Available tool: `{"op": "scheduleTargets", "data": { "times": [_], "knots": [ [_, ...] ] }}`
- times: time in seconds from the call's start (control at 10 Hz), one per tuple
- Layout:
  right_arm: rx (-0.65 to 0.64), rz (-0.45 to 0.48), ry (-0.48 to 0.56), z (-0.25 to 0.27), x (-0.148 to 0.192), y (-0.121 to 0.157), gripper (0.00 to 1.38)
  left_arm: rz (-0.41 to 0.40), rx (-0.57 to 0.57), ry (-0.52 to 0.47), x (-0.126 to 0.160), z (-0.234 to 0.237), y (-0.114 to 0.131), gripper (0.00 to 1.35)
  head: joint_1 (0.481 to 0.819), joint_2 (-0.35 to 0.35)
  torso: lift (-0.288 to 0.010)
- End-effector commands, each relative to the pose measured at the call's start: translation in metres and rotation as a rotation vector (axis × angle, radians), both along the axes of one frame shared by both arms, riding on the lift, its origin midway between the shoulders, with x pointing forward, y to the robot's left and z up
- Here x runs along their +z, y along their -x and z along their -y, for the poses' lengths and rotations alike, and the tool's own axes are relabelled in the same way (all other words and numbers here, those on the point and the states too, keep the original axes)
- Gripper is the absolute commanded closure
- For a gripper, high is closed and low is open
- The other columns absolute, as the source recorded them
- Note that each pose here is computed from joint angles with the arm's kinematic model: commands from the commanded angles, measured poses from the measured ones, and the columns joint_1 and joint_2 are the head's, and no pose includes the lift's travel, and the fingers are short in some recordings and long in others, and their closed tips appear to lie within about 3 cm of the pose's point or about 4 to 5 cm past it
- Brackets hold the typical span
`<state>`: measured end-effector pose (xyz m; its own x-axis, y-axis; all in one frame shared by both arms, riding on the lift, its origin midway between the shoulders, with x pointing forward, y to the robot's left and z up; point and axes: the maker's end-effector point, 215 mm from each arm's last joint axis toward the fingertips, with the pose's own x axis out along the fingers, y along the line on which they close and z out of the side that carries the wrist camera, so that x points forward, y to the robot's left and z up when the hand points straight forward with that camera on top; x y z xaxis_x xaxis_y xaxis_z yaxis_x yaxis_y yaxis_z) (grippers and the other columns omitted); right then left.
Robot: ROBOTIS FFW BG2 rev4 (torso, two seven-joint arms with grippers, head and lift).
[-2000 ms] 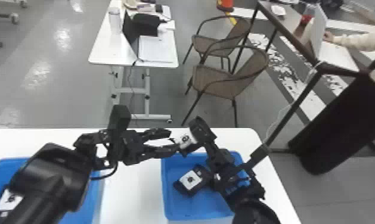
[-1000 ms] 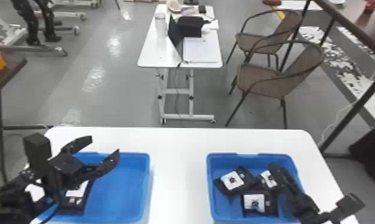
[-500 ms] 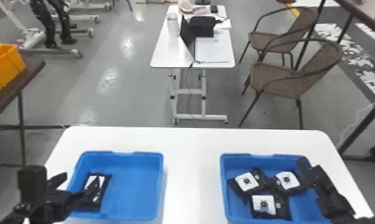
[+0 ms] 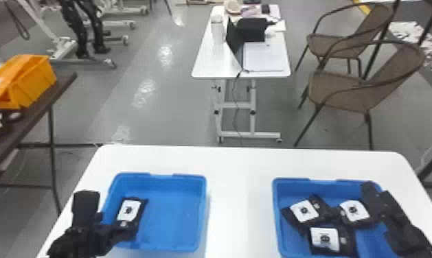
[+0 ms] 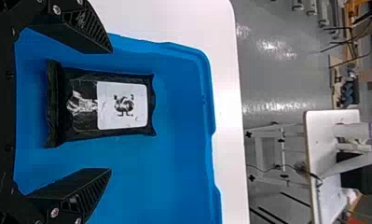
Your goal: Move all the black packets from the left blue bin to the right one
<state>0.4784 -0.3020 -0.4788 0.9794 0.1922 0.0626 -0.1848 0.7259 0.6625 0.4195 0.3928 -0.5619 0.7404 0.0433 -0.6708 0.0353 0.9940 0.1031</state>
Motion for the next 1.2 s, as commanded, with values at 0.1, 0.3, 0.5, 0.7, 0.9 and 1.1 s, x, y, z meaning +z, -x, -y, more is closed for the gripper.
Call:
{"op": "scheduleTargets", "data": {
  "times": [0.1,0.3,0.5,0.7,0.9,1.1],
  "knots": [
    [0.006,-0.003,-0.013,-0.003,-0.002,0.000,0.25,-0.057,-0.025,-0.005,-0.023,0.011,-0.011,0.13,0.695,0.112,0.000],
    [0.014,0.005,-0.016,-0.006,0.000,-0.002,0.25,-0.080,0.005,-0.056,-0.027,-0.002,-0.013,0.13,0.695,0.106,0.000],
    [0.014,0.003,-0.024,-0.006,-0.002,-0.001,0.25,-0.120,0.017,-0.080,-0.036,-0.011,-0.017,0.13,0.695,0.122,0.000],
    [0.017,0.004,-0.030,-0.007,-0.002,0.000,0.25,-0.172,0.022,-0.094,-0.051,-0.013,-0.016,0.14,0.695,0.134,0.000],
    [0.017,0.003,-0.038,-0.007,-0.003,0.000,0.25,-0.238,0.025,-0.123,-0.064,-0.013,-0.007,0.15,0.695,0.135,0.000],
    [0.015,0.003,-0.048,-0.007,-0.004,0.001,0.25,-0.284,0.033,-0.127,-0.074,-0.018,0.004,0.15,0.695,0.136,0.000]
  ]
}}
